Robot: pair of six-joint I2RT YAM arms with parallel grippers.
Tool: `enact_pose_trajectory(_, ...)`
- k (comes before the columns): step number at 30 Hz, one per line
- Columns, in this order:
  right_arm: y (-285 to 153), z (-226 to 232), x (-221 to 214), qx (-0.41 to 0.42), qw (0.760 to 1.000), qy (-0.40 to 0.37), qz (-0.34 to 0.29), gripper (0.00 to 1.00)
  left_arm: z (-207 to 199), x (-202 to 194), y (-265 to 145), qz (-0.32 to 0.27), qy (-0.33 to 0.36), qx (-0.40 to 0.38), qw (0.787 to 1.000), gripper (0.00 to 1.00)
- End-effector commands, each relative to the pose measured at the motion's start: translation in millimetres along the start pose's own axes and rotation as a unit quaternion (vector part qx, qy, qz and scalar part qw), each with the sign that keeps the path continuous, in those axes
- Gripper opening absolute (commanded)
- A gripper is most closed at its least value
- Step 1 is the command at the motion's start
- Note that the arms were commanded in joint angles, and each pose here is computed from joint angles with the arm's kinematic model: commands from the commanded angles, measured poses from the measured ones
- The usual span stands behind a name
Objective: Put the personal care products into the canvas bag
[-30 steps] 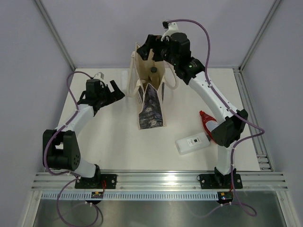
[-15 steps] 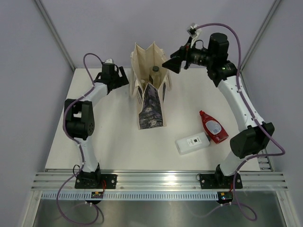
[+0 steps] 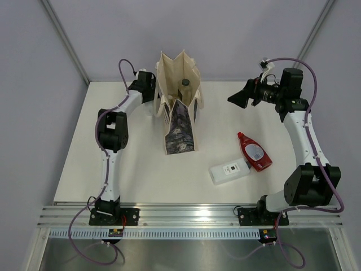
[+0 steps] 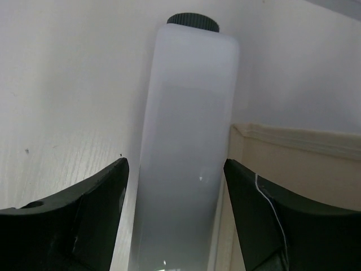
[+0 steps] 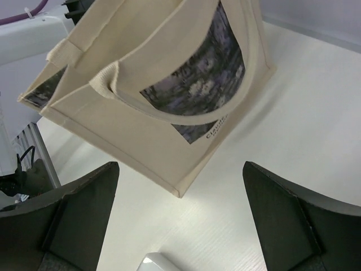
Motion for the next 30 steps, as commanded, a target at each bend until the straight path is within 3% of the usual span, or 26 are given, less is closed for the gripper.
enact_pose_trajectory(1,-14,5,2,0.009,1.0,-0.011,-0.026,1.0,-5,14,2,-0.018,0.016,0.033,0.999,0.7)
enact_pose_trajectory(9,-21,1,-7,0.002,0.999,0.01,-0.036,1.0,5,-4,7,0.024,0.056,0.067,0.996,0.57)
enact_pose_trajectory(11,-20,1,-8,0.005,0.999,0.014,-0.036,0.99,6,-5,5,0.027,0.063,0.065,0.996,0.49)
enact_pose_trajectory(12,-21,1,-7,0.005,0.999,0.013,-0.039,1.0,6,-4,5,0.028,0.063,0.062,0.996,0.45)
enact_pose_trajectory(13,-21,2,-8,0.007,0.999,0.015,-0.039,0.99,6,-4,4,0.028,0.063,0.057,0.996,0.31)
enact_pose_trajectory(16,-21,2,-8,0.009,0.999,0.018,-0.041,0.99,5,3,-2,0.028,0.041,0.029,0.998,0.06)
enact_pose_trajectory(17,-22,3,-10,0.009,0.999,0.02,-0.04,0.99,6,4,-6,0.036,0.027,0.013,0.999,0.03)
enact_pose_trajectory(20,-24,4,-13,0.007,0.999,0.024,-0.04,0.99,15,-2,-12,0.061,-0.008,-0.026,0.998,0.0)
enact_pose_trajectory(22,-25,4,-15,0.005,0.999,0.026,-0.041,1.0,17,9,-28,0.047,-0.034,-0.059,0.997,0.0)
enact_pose_trajectory(23,-26,4,-17,0.005,0.999,0.03,-0.041,0.99,31,-8,-29,0.08,-0.057,-0.071,0.993,0.0)
enact_pose_trajectory(24,-26,4,-18,0.005,0.999,0.031,-0.041,1.0,31,6,-43,0.055,-0.074,-0.098,0.991,0.0)
enact_pose_trajectory(30,-27,4,-24,0.009,0.998,0.044,-0.04,1.0,65,-6,-88,0.064,-0.16,-0.192,0.966,0.0)
Point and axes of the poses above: each gripper's point midway between its finger pads, its own y axis out along the fingers, its own z axis along the line the jaws close on, x = y × z, the point moved 8 cm from there along -y, back along the fingers, and after that the axes turned 5 degrees about -y, right-handed, at the moved point
